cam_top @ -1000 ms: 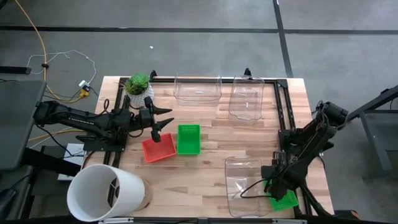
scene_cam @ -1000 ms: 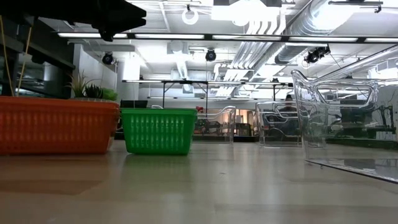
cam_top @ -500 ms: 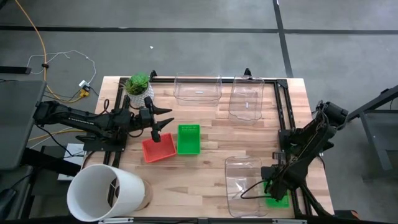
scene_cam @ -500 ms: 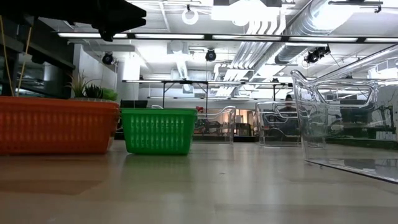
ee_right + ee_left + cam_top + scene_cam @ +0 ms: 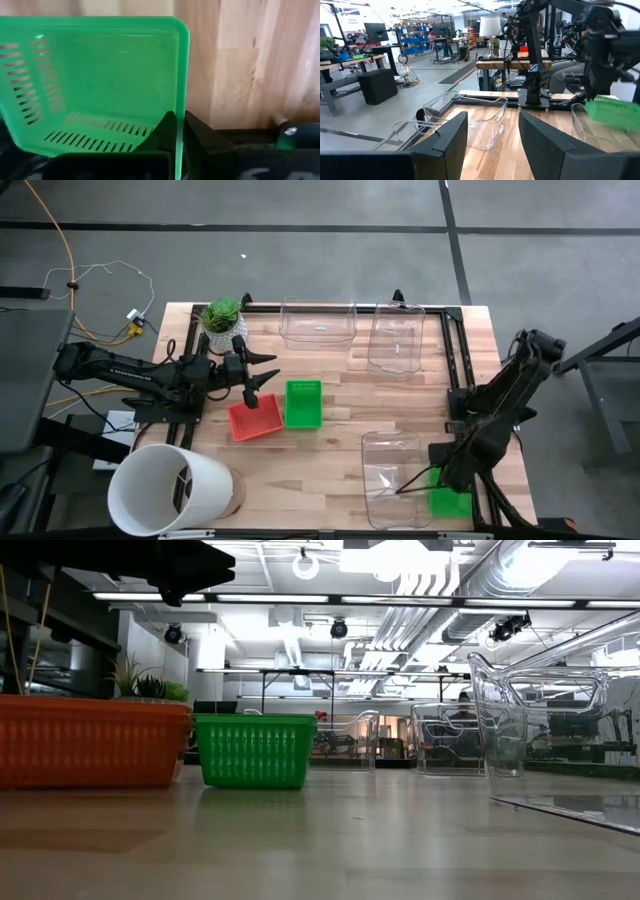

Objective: Stack baskets by color
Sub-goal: Stack the right green bin on top of the top green bin

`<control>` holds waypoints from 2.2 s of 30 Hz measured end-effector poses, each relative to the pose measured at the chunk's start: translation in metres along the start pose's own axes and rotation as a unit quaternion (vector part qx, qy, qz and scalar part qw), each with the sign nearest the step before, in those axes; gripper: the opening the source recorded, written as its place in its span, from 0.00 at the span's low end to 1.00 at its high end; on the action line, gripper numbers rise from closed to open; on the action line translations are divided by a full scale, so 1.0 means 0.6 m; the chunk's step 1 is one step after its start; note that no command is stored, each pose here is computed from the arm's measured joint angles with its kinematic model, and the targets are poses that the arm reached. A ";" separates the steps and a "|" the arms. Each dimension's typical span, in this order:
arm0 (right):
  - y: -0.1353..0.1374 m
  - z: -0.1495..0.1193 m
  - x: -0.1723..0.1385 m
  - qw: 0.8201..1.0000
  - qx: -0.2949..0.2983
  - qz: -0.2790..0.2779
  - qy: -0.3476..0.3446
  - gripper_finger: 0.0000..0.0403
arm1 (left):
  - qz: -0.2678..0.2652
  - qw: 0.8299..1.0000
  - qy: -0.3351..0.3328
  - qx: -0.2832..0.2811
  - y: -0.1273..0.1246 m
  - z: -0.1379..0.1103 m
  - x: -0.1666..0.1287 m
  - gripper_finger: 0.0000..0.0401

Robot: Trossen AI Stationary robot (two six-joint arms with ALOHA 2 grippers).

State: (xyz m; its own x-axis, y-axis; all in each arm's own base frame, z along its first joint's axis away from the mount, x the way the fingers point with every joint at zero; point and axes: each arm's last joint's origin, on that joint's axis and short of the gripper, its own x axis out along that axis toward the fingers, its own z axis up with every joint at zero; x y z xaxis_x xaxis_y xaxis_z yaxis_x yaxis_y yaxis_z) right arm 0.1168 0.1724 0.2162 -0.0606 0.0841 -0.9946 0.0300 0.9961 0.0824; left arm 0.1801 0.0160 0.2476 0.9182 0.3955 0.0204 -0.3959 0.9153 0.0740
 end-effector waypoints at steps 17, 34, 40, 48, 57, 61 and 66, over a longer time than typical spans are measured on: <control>-0.071 -0.004 -0.232 0.948 0.051 0.059 -0.308 0.00 | 0.000 1.000 0.000 0.000 0.000 0.000 0.000 0.41; -0.147 0.238 -0.233 0.866 -0.096 -0.140 -0.471 0.00 | 0.000 1.000 0.000 0.000 0.000 0.000 0.000 0.41; -0.213 0.326 -0.200 0.863 -0.122 -0.126 -0.473 0.00 | 0.000 1.000 0.000 0.000 0.000 0.000 0.000 0.41; -0.294 0.406 -0.136 0.874 -0.107 -0.091 -0.465 0.00 | 0.000 1.000 0.000 0.000 0.000 0.000 0.000 0.41; -0.341 0.448 -0.096 0.892 -0.113 -0.102 -0.427 0.00 | 0.000 1.000 0.000 0.000 0.000 0.000 0.000 0.41; -0.347 0.444 -0.101 0.903 -0.122 -0.102 -0.399 0.00 | 0.000 1.000 0.000 0.000 0.000 0.000 0.000 0.41; -0.345 0.437 -0.107 0.917 -0.133 -0.099 -0.363 0.00 | 0.000 1.000 0.000 0.000 0.000 0.000 0.000 0.41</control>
State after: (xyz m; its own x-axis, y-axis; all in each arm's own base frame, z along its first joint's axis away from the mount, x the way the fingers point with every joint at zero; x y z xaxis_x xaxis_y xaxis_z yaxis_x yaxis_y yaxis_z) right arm 0.3759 -0.0459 0.2462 0.6448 -0.0417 -0.7632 -0.1603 0.9689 -0.1884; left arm 0.1802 0.0160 0.2475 0.9182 0.3955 0.0200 -0.3959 0.9153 0.0742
